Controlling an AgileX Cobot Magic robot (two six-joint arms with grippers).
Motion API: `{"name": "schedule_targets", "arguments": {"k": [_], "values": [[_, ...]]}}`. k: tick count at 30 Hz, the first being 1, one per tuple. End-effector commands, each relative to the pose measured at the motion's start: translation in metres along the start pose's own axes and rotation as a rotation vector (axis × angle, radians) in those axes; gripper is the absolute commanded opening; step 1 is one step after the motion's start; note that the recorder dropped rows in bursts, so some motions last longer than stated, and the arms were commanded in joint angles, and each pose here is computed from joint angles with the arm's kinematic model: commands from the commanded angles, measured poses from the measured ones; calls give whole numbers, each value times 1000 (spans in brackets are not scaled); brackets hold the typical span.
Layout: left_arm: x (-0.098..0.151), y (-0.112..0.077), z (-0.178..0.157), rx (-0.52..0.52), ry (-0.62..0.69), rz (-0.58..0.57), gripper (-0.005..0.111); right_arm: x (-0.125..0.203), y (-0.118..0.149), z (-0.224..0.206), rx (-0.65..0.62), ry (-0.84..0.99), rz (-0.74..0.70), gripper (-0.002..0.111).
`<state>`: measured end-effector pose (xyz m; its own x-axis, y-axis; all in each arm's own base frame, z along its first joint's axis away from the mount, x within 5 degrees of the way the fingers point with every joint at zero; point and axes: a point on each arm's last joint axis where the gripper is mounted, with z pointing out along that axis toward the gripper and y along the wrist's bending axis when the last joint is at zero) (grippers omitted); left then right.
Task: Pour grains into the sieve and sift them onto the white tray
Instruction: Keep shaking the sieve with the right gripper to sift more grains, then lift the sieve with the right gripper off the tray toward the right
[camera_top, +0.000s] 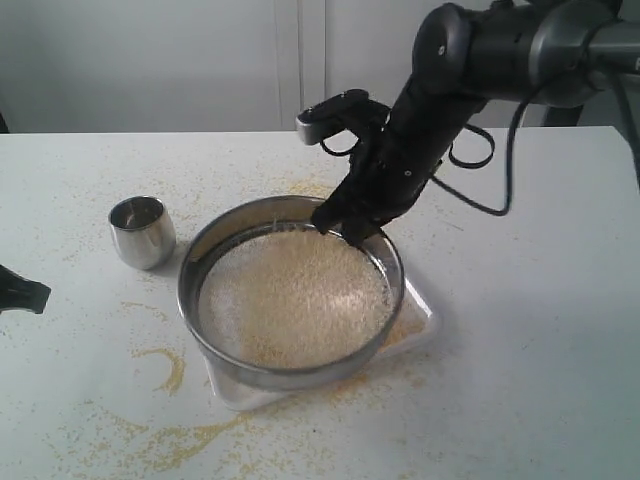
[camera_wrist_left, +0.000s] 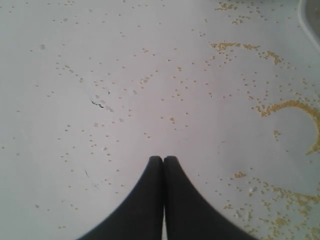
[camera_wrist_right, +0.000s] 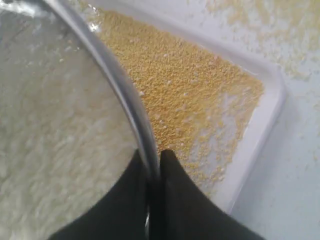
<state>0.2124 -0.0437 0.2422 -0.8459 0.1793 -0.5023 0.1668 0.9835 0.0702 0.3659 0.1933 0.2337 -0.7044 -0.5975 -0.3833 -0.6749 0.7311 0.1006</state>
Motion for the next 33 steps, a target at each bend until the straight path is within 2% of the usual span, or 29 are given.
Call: {"name": "schedule_targets", "arguments": {"k": [1, 3, 4, 5, 7, 8, 9, 10, 12, 13, 14, 16, 17, 20, 21, 28, 33], "values": [[2, 1, -1, -5, 3, 1, 0, -11, -18, -10, 90, -154, 331, 0], [2, 1, -1, -5, 3, 1, 0, -6, 12, -5, -129, -60, -104, 0], [2, 1, -1, -5, 3, 1, 0, -1, 19, -4, -195, -24, -280, 0], [2, 1, -1, -5, 3, 1, 0, -2, 13, -3, -132, -26, -215, 0], [2, 1, -1, -5, 3, 1, 0, -8, -17, -6, 77, -114, 274, 0], [2, 1, -1, -5, 3, 1, 0, -7, -23, -7, 123, -131, 390, 0], [2, 1, -1, -5, 3, 1, 0, -8, -23, -5, 119, -128, 349, 0], [2, 1, -1, -5, 3, 1, 0, -8, -11, -3, 54, -103, 209, 0], [2, 1, -1, -5, 3, 1, 0, -4, 12, -1, -112, -36, -161, 0], [2, 1, -1, -5, 3, 1, 0, -3, 12, -1, -101, -25, -188, 0], [2, 1, -1, -5, 3, 1, 0, -6, 2, -2, -14, -59, -68, 0], [2, 1, -1, -5, 3, 1, 0, -8, -17, -4, 103, -116, 287, 0], [2, 1, -1, -5, 3, 1, 0, -8, -19, -5, 117, -116, 294, 0], [2, 1, -1, -5, 3, 1, 0, -3, -15, -4, 98, -40, 97, 0], [2, 1, -1, -5, 3, 1, 0, -1, -15, -4, 92, -15, 79, 0], [2, 1, -1, -5, 3, 1, 0, 7, -25, -14, 112, 32, 87, 0], [2, 1, -1, -5, 3, 1, 0, 15, -50, -30, 142, 8, 157, 0]]}}
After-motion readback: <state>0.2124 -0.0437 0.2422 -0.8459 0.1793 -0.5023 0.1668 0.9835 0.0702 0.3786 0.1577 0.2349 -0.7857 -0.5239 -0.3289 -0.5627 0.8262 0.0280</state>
